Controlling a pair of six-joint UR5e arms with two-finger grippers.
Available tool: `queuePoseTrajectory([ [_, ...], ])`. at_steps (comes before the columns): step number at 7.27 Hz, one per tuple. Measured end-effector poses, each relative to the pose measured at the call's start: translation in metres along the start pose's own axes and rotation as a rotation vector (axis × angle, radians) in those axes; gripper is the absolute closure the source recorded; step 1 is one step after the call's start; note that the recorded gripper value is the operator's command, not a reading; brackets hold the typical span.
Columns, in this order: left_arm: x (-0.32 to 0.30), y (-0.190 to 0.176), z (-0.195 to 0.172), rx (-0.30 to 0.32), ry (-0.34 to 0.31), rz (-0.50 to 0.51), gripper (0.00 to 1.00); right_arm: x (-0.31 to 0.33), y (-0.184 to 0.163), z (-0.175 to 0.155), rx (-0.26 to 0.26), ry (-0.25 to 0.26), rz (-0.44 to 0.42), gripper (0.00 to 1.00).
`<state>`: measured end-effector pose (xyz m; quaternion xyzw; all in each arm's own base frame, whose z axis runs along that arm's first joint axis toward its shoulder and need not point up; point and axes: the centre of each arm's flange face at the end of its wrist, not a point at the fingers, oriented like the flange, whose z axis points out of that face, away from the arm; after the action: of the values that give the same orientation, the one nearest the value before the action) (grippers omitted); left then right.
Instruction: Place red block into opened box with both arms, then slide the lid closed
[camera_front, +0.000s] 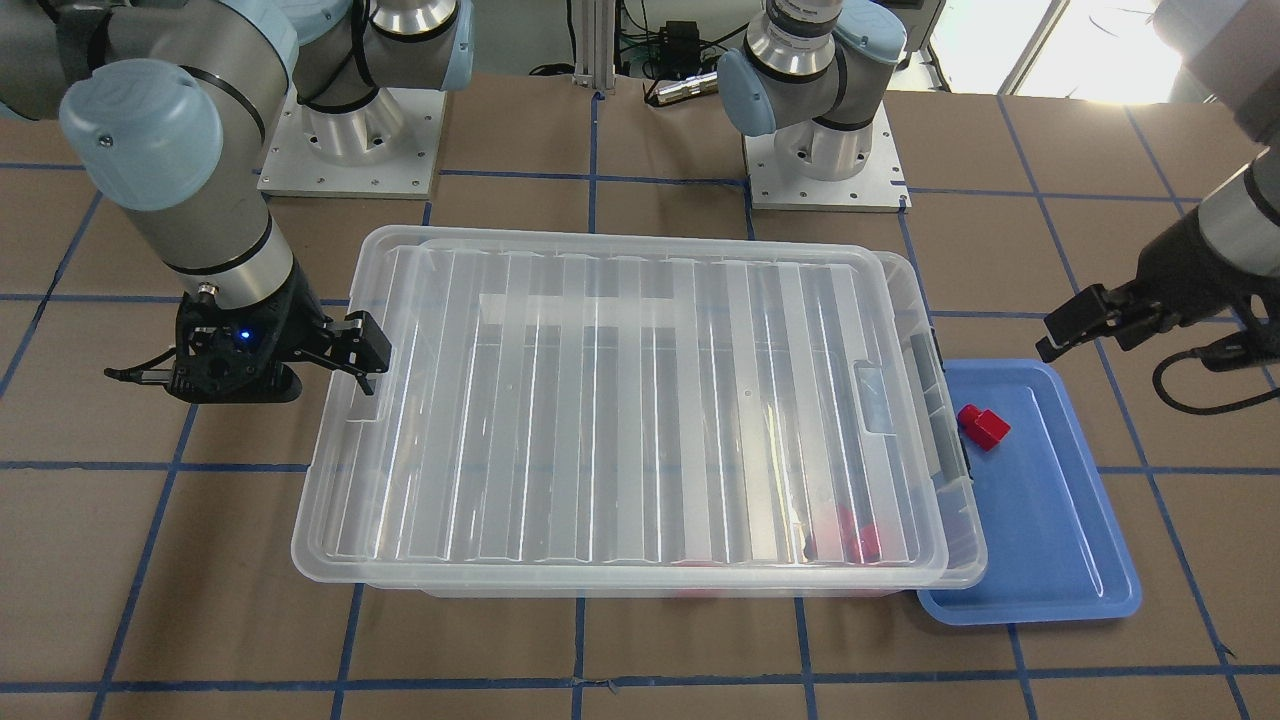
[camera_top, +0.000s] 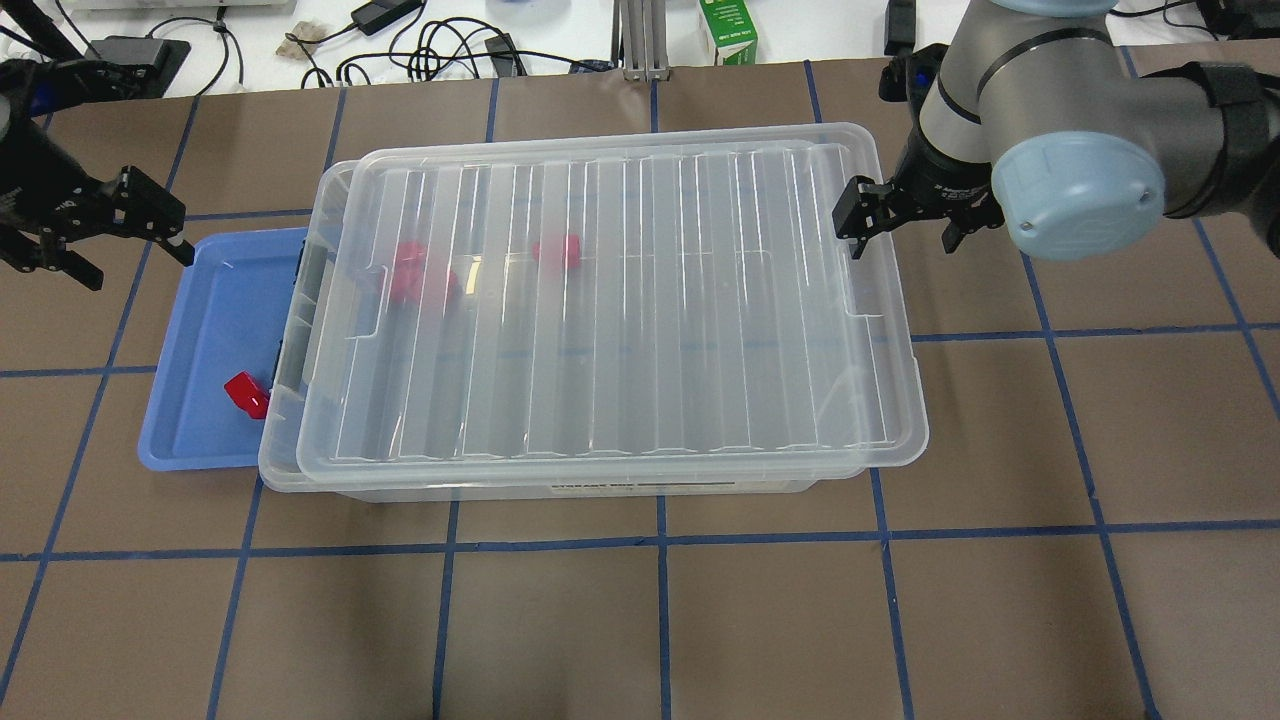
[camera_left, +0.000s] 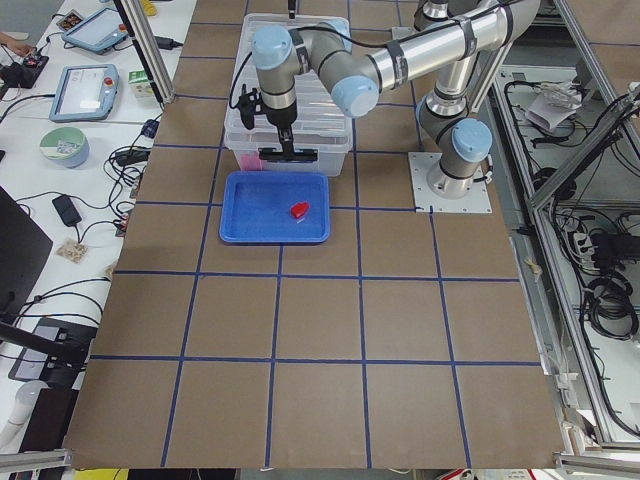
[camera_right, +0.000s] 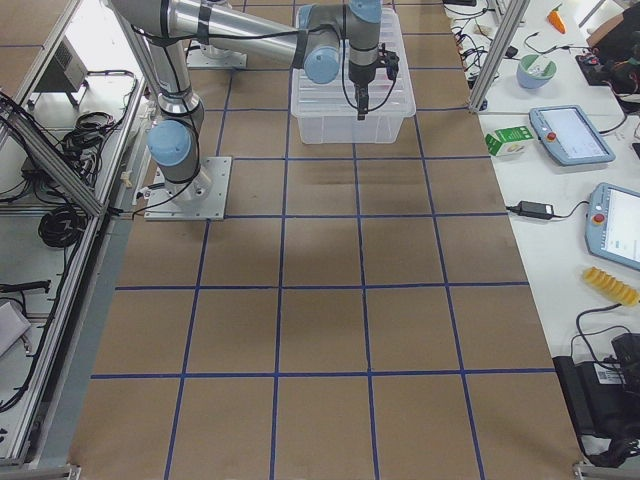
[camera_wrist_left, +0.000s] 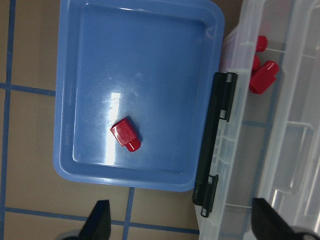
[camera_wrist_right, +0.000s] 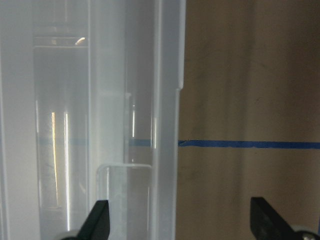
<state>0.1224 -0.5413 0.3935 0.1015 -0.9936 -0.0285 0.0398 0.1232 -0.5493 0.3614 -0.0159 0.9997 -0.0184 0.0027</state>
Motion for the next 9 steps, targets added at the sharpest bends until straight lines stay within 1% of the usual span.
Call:
queuePoseTrajectory([
  [1, -0.012, -0.006, 0.038, -0.004, 0.001, -0.012, 0.0, 0.003, 0.0, 0.007, -0.013, 0.007, 0.001, 0.0],
  [2, -0.018, -0.008, 0.07, -0.002, -0.002, -0.033, 0.0, 0.009, 0.002, 0.014, -0.028, 0.03, 0.004, 0.0],
  [3, -0.023, -0.008, 0.095, -0.011, -0.003, -0.073, 0.0, 0.015, 0.003, 0.018, -0.039, 0.074, 0.005, 0.0],
  [5, -0.042, -0.001, 0.136, -0.059, 0.007, -0.172, 0.0, 0.027, 0.004, 0.018, -0.046, 0.162, -0.016, 0.0],
  [6, -0.045, 0.006, 0.158, -0.067, 0.008, -0.201, 0.0, 0.035, 0.003, 0.017, -0.049, 0.197, -0.031, 0.0],
  [7, -0.046, 0.01, 0.175, -0.057, 0.004, -0.226, 0.0, 0.051, 0.001, 0.016, -0.055, 0.222, -0.025, 0.0],
  [9, -0.048, 0.012, 0.193, -0.06, 0.005, -0.251, 0.0, 0.093, 0.0, 0.013, -0.069, 0.233, -0.007, 0.0],
])
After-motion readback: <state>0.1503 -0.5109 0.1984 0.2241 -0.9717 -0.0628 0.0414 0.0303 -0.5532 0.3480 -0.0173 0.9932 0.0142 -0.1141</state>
